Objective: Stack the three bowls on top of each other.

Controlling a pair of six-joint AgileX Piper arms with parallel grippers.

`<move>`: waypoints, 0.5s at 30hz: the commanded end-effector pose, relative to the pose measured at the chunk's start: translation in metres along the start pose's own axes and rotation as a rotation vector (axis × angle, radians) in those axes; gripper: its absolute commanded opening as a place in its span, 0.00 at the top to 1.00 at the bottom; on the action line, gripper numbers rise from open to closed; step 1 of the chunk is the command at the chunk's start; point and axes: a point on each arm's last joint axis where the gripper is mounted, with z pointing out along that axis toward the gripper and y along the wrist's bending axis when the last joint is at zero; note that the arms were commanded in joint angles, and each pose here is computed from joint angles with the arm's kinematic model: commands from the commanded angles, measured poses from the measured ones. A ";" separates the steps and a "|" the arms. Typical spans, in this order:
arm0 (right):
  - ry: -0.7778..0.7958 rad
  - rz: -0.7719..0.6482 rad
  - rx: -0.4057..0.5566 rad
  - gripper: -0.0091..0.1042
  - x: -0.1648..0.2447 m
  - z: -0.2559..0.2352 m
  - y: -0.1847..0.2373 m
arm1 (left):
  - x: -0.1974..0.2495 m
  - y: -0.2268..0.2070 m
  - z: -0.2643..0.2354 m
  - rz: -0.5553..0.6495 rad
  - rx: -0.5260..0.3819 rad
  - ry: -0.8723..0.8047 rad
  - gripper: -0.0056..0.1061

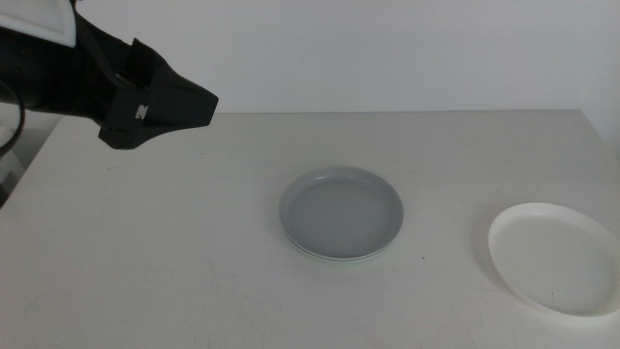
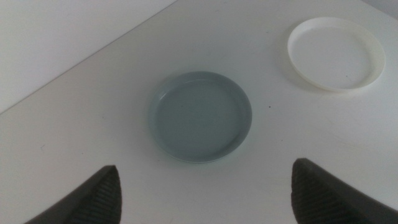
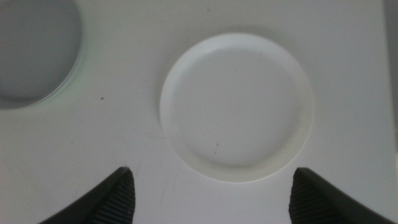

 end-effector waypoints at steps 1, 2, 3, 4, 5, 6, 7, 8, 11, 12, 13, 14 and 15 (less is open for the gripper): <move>-0.032 0.060 -0.021 0.37 -0.016 0.005 -0.018 | -0.010 -0.002 -0.012 -0.012 -0.017 -0.097 0.01; -0.012 0.089 -0.021 0.37 -0.019 0.014 -0.028 | -0.010 -0.002 -0.012 -0.012 -0.017 -0.097 0.01; 0.008 0.114 -0.010 0.37 -0.021 0.022 -0.037 | -0.010 -0.002 -0.012 -0.012 -0.017 -0.097 0.01; 0.030 0.129 0.004 0.37 -0.022 0.029 -0.045 | -0.010 -0.002 -0.012 -0.012 -0.017 -0.097 0.01; 0.056 0.140 0.025 0.37 -0.022 0.037 -0.053 | -0.010 -0.002 -0.012 -0.012 -0.017 -0.097 0.01; 0.078 0.151 0.038 0.37 -0.023 0.043 -0.058 | -0.010 -0.002 -0.012 -0.012 -0.017 -0.097 0.01; 0.084 0.152 0.049 0.37 -0.024 0.048 -0.061 | -0.010 -0.002 -0.012 -0.012 -0.017 -0.097 0.01; 0.088 0.146 0.057 0.37 -0.026 0.054 -0.064 | -0.010 -0.002 -0.012 -0.012 -0.017 -0.097 0.01; 0.082 0.133 0.077 0.37 -0.031 0.068 -0.070 | -0.010 -0.002 -0.012 -0.012 -0.017 -0.097 0.01; 0.082 0.135 0.078 0.37 -0.033 0.073 -0.072 | -0.010 -0.002 -0.012 -0.012 -0.017 -0.097 0.01; 0.088 0.133 0.078 0.37 -0.034 0.079 -0.074 | -0.010 -0.002 -0.012 -0.012 -0.017 -0.097 0.01; 0.099 0.134 0.077 0.37 -0.035 0.085 -0.076 | -0.010 -0.002 -0.012 -0.012 -0.017 -0.097 0.01; 0.111 0.135 0.077 0.37 -0.035 0.092 -0.078 | -0.010 -0.002 -0.012 -0.012 -0.017 -0.097 0.01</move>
